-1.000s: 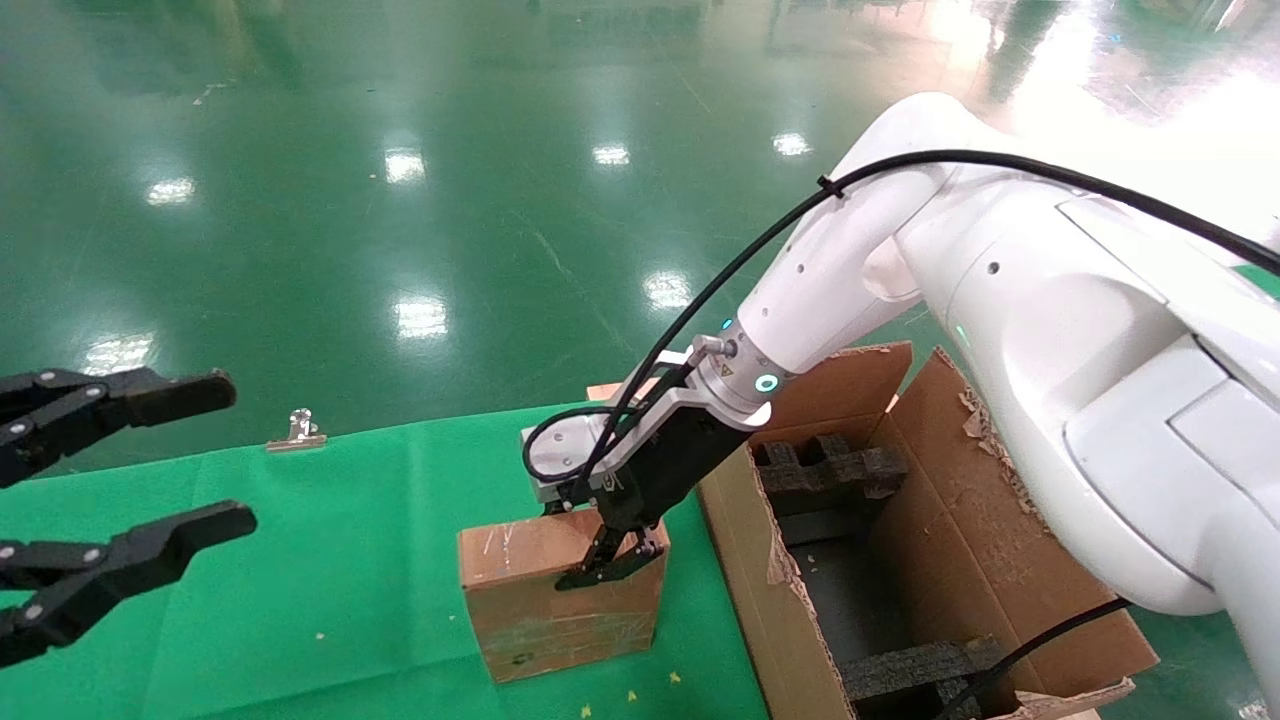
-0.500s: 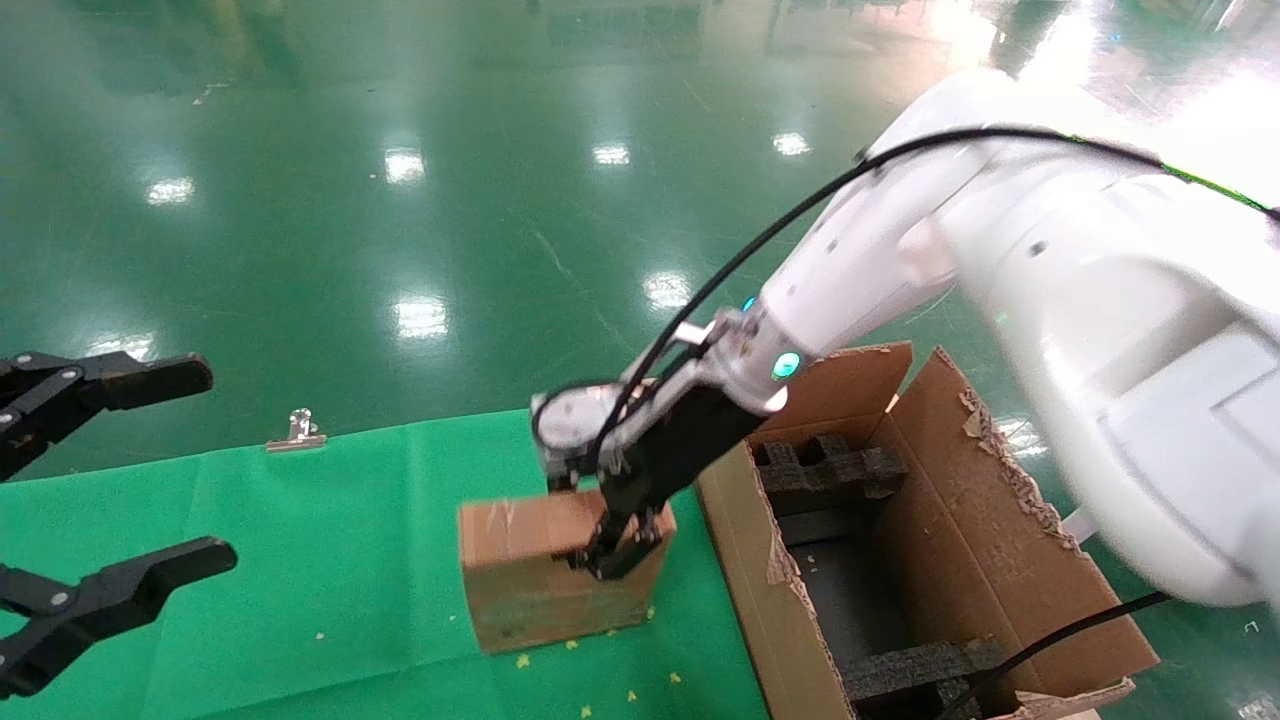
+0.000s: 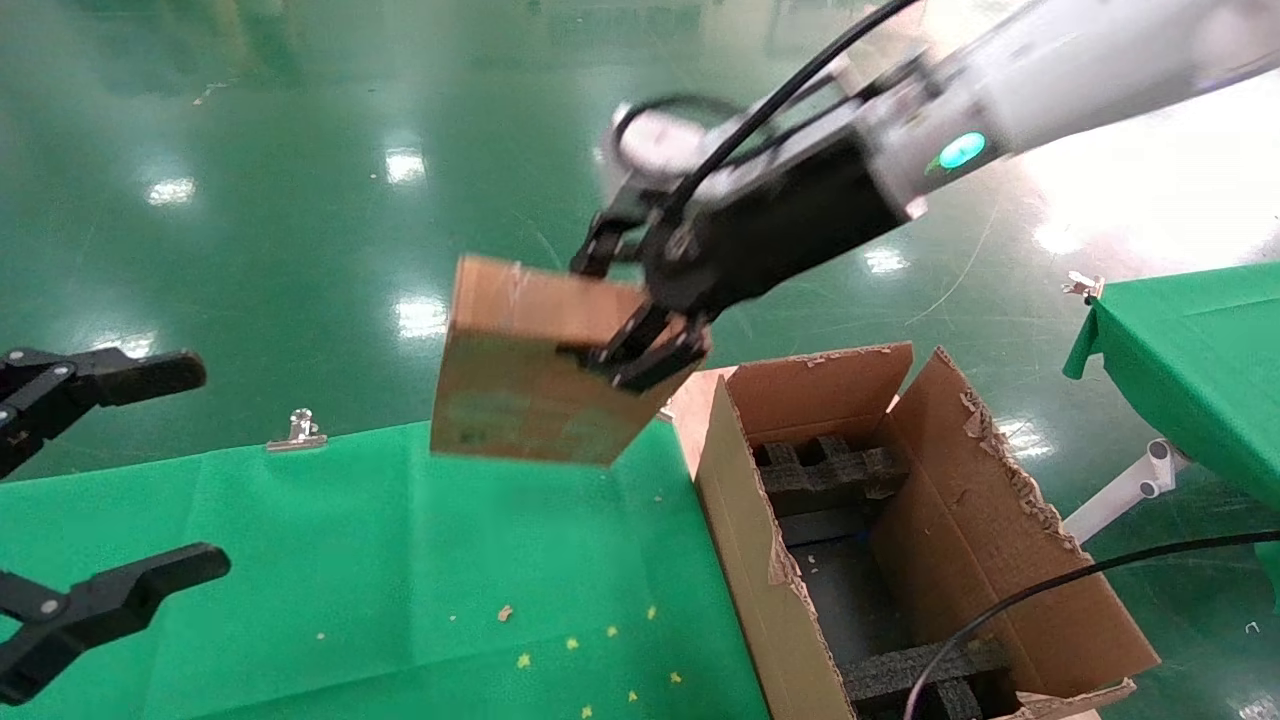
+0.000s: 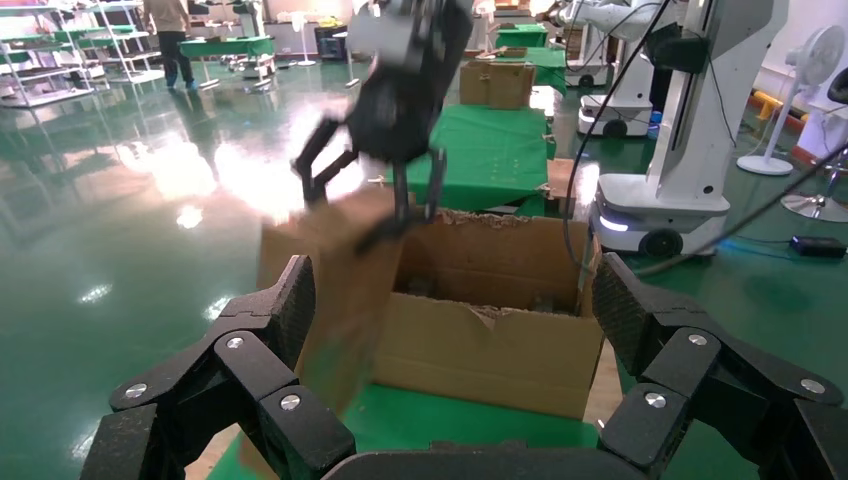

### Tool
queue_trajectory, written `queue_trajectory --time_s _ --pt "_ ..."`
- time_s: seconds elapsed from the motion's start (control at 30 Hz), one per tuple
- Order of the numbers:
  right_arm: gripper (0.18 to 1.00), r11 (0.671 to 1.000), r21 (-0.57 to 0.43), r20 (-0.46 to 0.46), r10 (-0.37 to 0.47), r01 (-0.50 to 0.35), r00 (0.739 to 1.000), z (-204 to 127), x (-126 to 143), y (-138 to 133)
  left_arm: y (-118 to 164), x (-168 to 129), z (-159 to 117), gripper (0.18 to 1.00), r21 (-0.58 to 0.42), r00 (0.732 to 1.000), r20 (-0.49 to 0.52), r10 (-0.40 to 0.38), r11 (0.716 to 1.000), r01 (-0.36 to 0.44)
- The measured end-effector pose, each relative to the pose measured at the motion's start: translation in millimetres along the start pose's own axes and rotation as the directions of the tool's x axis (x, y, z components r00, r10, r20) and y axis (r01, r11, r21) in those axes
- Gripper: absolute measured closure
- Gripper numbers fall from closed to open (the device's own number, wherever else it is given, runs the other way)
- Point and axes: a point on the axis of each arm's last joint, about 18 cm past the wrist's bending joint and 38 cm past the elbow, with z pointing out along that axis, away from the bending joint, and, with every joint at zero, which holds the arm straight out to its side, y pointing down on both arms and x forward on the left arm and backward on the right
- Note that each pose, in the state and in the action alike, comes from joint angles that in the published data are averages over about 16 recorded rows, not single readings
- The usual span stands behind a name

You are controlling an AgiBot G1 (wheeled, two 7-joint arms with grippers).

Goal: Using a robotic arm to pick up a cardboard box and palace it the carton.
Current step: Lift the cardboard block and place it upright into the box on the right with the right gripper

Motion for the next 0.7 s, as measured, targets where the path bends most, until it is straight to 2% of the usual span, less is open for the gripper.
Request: queue_trajectory --time_s 0.17,0.33,0.7 --pt "0.823 0.999 0.002 -0.072 0.033 -0.033 0.997 -50 -3 3 0 0 0 0.186 0.0 1.0 0.0 0.0 1.0 0.0" --pt "0.829 0.995 -0.018 -0.155 0.092 -0.096 0.984 -100 -13 23 0 0 0 0.184 0.0 1.0 0.0 0.0 1.0 0.0" --pt "0.838 0.958 -0.096 -0.324 0.228 -0.271 0.918 -187 -51 94 0 0 0 0.184 0.0 1.0 0.0 0.0 1.0 0.0"
